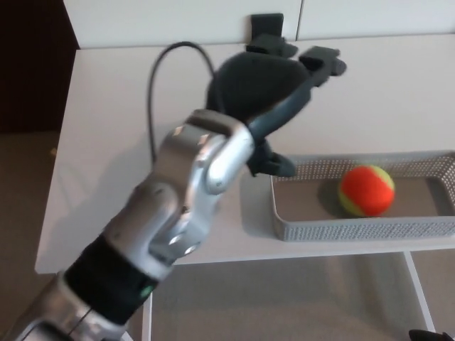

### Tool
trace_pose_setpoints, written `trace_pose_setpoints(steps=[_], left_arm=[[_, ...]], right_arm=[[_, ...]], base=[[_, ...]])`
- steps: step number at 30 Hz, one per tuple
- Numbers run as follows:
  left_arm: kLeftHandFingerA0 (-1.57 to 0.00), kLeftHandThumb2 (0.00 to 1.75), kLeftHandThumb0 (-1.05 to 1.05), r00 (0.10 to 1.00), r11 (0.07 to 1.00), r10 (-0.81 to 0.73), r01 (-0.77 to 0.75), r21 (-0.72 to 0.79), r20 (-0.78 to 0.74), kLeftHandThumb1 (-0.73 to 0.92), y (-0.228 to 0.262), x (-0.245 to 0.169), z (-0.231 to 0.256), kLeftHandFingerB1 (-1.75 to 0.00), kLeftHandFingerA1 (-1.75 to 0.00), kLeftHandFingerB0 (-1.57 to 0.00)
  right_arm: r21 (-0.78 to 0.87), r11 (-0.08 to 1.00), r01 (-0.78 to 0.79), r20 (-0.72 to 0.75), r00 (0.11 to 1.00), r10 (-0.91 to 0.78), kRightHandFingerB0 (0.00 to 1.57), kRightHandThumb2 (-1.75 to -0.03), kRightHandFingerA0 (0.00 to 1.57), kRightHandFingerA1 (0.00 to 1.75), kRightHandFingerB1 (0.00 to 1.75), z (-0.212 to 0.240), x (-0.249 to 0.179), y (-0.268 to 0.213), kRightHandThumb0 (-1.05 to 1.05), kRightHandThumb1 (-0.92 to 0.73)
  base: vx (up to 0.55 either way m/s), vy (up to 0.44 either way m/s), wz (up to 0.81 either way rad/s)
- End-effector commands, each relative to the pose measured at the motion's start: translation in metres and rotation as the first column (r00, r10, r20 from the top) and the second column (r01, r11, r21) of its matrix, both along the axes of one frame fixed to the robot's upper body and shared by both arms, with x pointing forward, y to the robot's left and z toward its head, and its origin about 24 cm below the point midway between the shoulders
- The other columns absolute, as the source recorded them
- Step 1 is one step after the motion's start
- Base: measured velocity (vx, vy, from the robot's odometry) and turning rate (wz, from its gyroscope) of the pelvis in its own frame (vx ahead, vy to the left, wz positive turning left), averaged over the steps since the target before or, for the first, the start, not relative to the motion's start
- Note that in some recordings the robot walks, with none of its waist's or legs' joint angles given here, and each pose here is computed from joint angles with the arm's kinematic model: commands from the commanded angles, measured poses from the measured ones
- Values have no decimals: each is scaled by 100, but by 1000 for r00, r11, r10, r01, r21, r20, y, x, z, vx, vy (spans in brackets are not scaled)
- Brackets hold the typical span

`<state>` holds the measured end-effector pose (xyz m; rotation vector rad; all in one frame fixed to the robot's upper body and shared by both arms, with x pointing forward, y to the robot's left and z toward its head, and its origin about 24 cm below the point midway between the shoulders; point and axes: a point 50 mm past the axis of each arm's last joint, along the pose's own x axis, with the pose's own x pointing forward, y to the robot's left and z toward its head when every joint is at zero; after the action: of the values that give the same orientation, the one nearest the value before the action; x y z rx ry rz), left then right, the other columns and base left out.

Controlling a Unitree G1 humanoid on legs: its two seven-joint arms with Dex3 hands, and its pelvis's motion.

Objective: The robot walk towards a table in front and uses its left hand to pickup a tennis ball on the left side and put it in a container on the right hand side

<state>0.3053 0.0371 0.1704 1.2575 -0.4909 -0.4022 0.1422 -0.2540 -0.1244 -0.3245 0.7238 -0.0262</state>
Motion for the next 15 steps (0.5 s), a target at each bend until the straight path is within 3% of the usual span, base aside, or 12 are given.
trace_pose_setpoints(steps=[1,2,3,4,6,7,8,9,12,13,14,15], left_arm=[[-21,76,-35,990,978,22,7,-206,138,-4,70,-49,26,-66,-61,-33],[-21,76,-35,987,968,62,-23,-250,151,-4,91,-62,28,-66,-61,-33],[-25,77,-105,988,963,83,-45,-264,131,45,104,-68,27,-65,-68,-31],[-22,75,-35,984,954,135,-99,-283,113,-6,123,-76,24,-66,-64,-29],[-22,75,-35,975,941,200,-163,-298,99,-6,144,-86,20,-66,-64,-29],[-18,58,-105,966,926,246,-210,-315,79,49,161,-91,14,-78,-103,-25],[-18,58,-105,951,904,304,-268,-333,59,49,183,-99,8,-78,-103,-25],[-12,77,-105,905,841,425,-399,-365,-9,38,220,-117,-4,-89,-114,-19],[-11,77,-105,872,799,489,-461,-387,-30,38,240,-126,-9,-102,-126,-8],[0,62,-105,830,765,556,-530,-366,-42,42,258,-136,-16,-126,-140,0],[-31,71,-36,739,683,671,-650,-334,-65,-21,290,-160,-30,-71,-77,-22],[-31,71,-36,681,627,727,-708,-324,-82,-21,308,-176,-38,-71,-77,-22]], right_arm=[[-42,999,12,-15,1000,-13,0,-55,15,143,70,1,-3,-8,-70,-59],[-55,998,3,-17,1000,-4,0,-55,15,143,70,2,-2,-10,-70,-59],[-40,999,11,-19,1000,-11,0,-50,16,134,79,1,-5,-9,-71,-59],[-30,999,13,-23,1000,-14,0,-55,18,144,72,0,-7,-9,-69,-58],[-25,1000,13,-27,1000,-14,0,-55,18,144,72,0,-8,-10,-69,-58],[-25,1000,11,-34,999,-12,0,-54,24,139,80,-1,-9,-10,-71,-59],[-25,1000,8,-42,999,-9,0,-54,24,139,80,-2,-10,-10,-71,-59],[-42,999,-4,-56,998,2,0,-52,23,137,82,-3,-15,-11,-72,-56],[-49,999,-3,-50,999,1,0,-50,22,140,84,-2,-11,-10,-73,-58],[-49,999,-4,-56,998,1,0,-52,25,141,81,-3,-13,-10,-76,-59],[-49,999,-1,-69,998,-2,0,-51,24,143,82,-4,-16,-11,-77,-61],[-49,999,3,-79,997,-7,0,-51,24,143,82,-5,-19,-12,-77,-61]], base=[[0,0,0],[0,0,0],[0,0,0],[0,0,0],[0,0,0],[0,0,0],[0,0,0],[0,0,0],[0,0,0],[0,0,0],[0,0,0],[0,0,0]])
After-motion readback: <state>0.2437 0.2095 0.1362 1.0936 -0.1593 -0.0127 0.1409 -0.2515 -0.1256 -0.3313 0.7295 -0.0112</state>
